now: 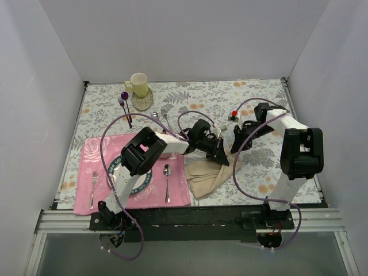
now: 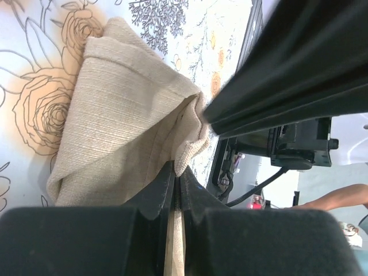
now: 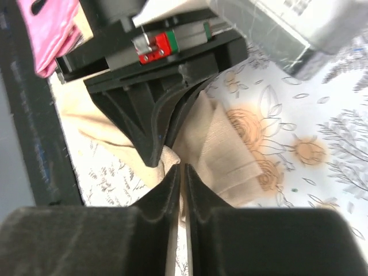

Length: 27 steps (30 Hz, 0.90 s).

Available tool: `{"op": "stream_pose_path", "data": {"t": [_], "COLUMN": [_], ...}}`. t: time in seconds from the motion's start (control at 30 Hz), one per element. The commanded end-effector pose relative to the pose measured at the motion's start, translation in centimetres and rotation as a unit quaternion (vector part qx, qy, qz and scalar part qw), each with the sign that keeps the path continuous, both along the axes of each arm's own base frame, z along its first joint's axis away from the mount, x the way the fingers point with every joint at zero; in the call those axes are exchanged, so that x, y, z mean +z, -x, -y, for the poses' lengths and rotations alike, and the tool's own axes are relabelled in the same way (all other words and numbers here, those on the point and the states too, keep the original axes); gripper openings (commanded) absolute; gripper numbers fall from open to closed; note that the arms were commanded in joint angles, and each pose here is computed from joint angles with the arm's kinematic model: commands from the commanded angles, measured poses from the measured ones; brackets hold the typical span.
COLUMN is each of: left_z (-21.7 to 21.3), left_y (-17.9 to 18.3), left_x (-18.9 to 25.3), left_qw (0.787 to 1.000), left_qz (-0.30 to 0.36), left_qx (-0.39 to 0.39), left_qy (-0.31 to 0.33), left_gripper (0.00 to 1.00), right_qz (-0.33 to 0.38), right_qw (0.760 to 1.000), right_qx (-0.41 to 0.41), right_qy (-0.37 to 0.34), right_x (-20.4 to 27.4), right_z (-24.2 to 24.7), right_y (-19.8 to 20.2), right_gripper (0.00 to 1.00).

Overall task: Fold the napkin into a case and place the utensils inside
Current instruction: Stuff the top corner of the smaller-rectangle-folded napkin into the folded napkin.

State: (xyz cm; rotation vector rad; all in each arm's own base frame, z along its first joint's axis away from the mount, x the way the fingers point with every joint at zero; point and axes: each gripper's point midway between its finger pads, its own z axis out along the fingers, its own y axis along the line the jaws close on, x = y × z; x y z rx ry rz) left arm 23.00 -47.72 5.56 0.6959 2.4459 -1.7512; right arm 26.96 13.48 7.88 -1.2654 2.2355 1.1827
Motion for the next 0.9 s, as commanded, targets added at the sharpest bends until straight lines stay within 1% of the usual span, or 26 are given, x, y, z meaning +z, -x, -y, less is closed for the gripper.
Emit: {"op": "stream_pose_path", "data": {"t": [0.0,0.03,0.07,0.17,0.23,0.27,0.47,0.5,0.57,0.63,0.73,0.77,0.87], "left_z": [-0.1,-0.3,-0.3,-0.6,-0.7,-0.8,-1.3,-1.4,-1.4,-1.5,-1.6,-1.6,-1.5], "left_y": [0.1,0.2,0.2,0.4,0.5,0.5,0.9,1.0,1.1,1.1,1.2,1.2,1.1], "left_x": [2.3,2.0,2.0,1.2,0.8,0.4,-0.8,-0.9,-1.1,-1.1,-1.2,-1.3,-1.2], "left_qw": [1.000,1.000,1.000,1.000,1.000,1.000,0.999,0.999,0.999,0.999,0.999,0.998,0.999], "left_qz": [0.002,-0.002,-0.005,-0.018,-0.021,-0.023,-0.034,-0.036,-0.038,-0.039,-0.040,-0.041,-0.041], "left_qx": [0.007,0.009,0.013,0.020,0.021,0.021,0.027,0.027,0.027,0.027,0.027,0.026,0.026], "left_qy": [0.016,0.010,0.007,-0.002,-0.004,-0.007,-0.019,-0.020,-0.021,-0.022,-0.024,-0.024,-0.024], "left_gripper": [0.00,0.00,0.00,0.00,0.00,0.00,0.00,0.00,0.00,0.00,0.00,0.00,0.00], "right_qz": [0.069,0.079,0.082,0.096,0.100,0.115,0.126,0.131,0.130,0.138,0.150,0.151,0.165], "right_qw": [0.997,0.997,0.996,0.995,0.994,0.992,0.989,0.989,0.989,0.988,0.986,0.985,0.983], "right_qx": [-0.029,-0.021,-0.014,-0.011,-0.013,-0.012,-0.007,-0.006,-0.004,-0.009,-0.013,-0.013,-0.006], "right_qy": [0.010,0.014,0.022,0.032,0.041,0.046,0.071,0.071,0.069,0.071,0.078,0.079,0.086], "right_x": [1.0,0.9,0.6,0.1,-0.5,-0.8,-2.5,-2.5,-2.5,-2.4,-2.3,-2.3,-2.3], "right_z": [-0.1,-0.2,-0.2,-0.4,-0.5,-0.4,-0.5,-0.6,-0.9,-1.1,-1.2,-1.3,-1.5], "right_y": [-1.1,-1.0,-0.7,-0.4,0.1,-0.3,0.3,0.3,0.5,0.3,0.0,0.1,0.1], "right_gripper": [0.10,0.08,0.04,0.01,0.01,0.01,0.01,0.04,0.13,0.17,0.26,0.28,0.31]}}
